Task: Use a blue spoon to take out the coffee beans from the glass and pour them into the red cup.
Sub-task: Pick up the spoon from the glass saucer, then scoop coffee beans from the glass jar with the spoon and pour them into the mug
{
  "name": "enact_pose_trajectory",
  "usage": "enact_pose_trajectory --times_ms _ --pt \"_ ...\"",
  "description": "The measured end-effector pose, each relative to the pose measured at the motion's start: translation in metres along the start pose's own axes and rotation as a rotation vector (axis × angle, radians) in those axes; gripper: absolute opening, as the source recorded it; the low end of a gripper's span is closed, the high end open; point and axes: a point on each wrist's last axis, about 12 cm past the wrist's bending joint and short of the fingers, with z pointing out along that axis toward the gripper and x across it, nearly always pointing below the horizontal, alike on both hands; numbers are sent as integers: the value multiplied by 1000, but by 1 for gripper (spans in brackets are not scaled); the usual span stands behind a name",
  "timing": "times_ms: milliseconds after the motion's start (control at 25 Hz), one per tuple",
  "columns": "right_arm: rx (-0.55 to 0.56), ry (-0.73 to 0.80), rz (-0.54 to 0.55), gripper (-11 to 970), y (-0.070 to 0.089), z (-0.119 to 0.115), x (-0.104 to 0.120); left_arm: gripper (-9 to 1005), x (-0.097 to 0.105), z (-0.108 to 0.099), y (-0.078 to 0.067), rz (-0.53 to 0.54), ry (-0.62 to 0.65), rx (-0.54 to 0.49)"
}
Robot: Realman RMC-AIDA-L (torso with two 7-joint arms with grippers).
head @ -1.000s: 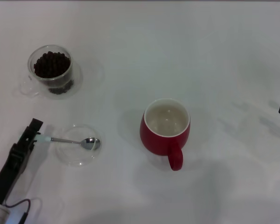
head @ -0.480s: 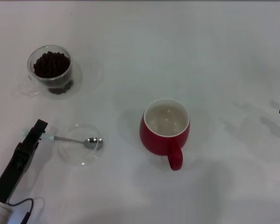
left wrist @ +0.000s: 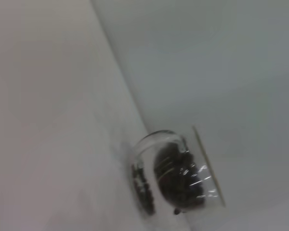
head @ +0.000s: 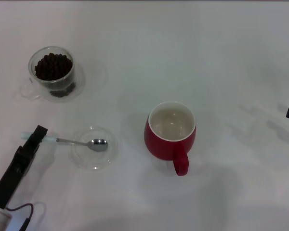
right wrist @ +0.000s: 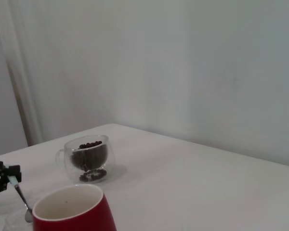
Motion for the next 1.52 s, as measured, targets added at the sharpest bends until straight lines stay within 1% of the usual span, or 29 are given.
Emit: enact_pose_trajectory --times_ms 80,160,200,320,360,440,560,640,680,760,800,840,880,960,1040,1080,1120,1200,1240,1400,1520 --pt "-2 -2 1 601 1 0 0 122 -2 -1 -2 22 -2 22" --pt "-6 -6 2 600 1 1 0 122 -2 -1 -2 22 -2 22" --pt "-8 -8 3 600 2 2 0 122 -6 -4 -4 55 -8 53" --pt "-20 -20 3 600 4 4 0 122 -15 -14 -5 96 -30 99" --pt "-24 -25 2 600 5 4 -1 122 -24 -20 -6 127 -50 130" --pt "-33 -35 1 600 7 4 -1 122 -31 -25 -7 153 -69 154" --pt "-52 -57 -3 599 10 6 -2 122 -50 -25 -8 209 -89 187" --pt "-67 -74 -15 599 13 9 -4 122 -64 -19 -10 237 -83 218" --pt "-72 -79 -19 599 14 11 -4 122 -78 -11 -13 256 -71 241" --pt "-81 -90 -27 599 15 14 -4 122 -87 -5 -14 263 -61 251" --pt "-85 -95 -30 599 16 15 -4 122 -98 4 -17 274 -45 259" --pt "-89 -100 -31 599 17 16 -5 122 -98 4 -17 274 -45 259" --pt "-95 -105 -33 599 17 17 -5 122 -105 10 -18 279 -32 263" --pt "-109 -123 -34 598 19 19 -7 122 -131 29 -26 283 17 259" --pt "-117 -139 -33 598 20 19 -9 121 -142 36 -29 282 33 252" --pt "-118 -146 -33 598 21 20 -9 121 -152 43 -33 277 49 246" --pt "-116 -152 -33 598 21 20 -10 121 -152 43 -33 277 49 246" --pt "-108 -163 -33 598 21 19 -10 121 -165 54 -39 275 85 244" --pt "-107 -168 -33 598 22 19 -10 121 -173 64 -44 271 123 242" --pt "-115 -183 -29 598 25 19 -10 121 -180 77 -46 275 155 202" --pt "-123 -196 -23 598 27 18 -10 121 -183 85 -43 283 154 152"
